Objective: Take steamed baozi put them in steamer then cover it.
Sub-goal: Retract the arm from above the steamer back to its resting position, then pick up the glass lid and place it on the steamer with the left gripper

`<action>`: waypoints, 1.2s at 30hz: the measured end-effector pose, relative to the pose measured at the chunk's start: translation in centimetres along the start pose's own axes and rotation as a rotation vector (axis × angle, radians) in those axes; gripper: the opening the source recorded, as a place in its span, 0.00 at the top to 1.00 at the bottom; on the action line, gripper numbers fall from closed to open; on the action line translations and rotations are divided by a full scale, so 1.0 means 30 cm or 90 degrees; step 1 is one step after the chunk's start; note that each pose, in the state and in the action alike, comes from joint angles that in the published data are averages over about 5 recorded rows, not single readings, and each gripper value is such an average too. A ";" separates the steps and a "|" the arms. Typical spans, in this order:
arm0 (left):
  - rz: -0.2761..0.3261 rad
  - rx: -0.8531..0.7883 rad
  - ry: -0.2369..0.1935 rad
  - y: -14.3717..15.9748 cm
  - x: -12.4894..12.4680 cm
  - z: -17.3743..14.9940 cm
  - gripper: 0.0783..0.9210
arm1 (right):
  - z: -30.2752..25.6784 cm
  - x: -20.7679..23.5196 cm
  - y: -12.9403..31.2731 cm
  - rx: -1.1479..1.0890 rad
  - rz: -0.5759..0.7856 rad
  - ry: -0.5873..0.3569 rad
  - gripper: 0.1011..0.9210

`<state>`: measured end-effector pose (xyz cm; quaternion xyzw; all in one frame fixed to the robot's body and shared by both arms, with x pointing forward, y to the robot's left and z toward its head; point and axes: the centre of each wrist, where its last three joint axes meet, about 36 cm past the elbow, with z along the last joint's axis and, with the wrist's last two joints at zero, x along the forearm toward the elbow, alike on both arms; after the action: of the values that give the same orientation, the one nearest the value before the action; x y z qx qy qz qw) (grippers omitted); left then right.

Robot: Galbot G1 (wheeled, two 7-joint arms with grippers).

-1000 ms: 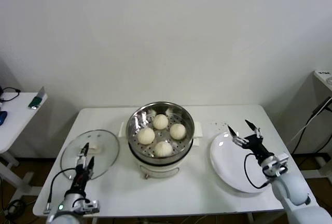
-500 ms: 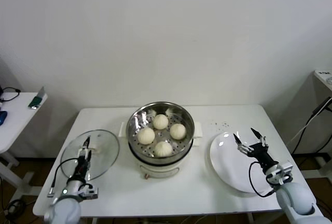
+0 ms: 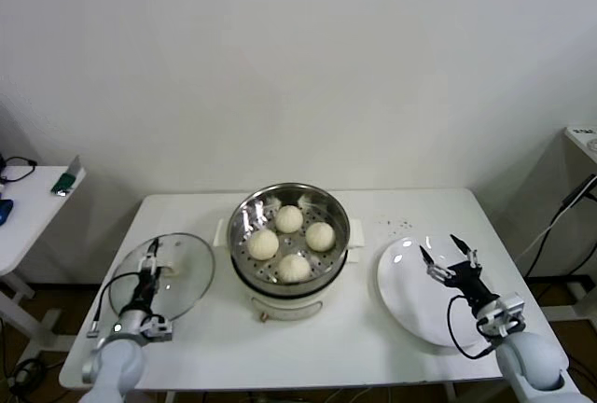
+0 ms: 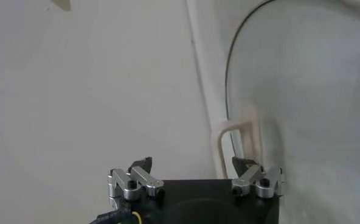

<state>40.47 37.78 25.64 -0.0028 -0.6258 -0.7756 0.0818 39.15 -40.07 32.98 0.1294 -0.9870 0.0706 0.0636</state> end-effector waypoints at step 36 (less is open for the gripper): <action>0.009 0.051 0.000 0.013 0.002 0.055 0.91 | 0.061 -0.007 0.000 0.033 -0.016 0.015 0.12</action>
<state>40.30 39.30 26.37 -0.0041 -0.6565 -0.7492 0.0876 39.15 -40.32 31.15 0.1424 -0.9823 0.0970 0.0730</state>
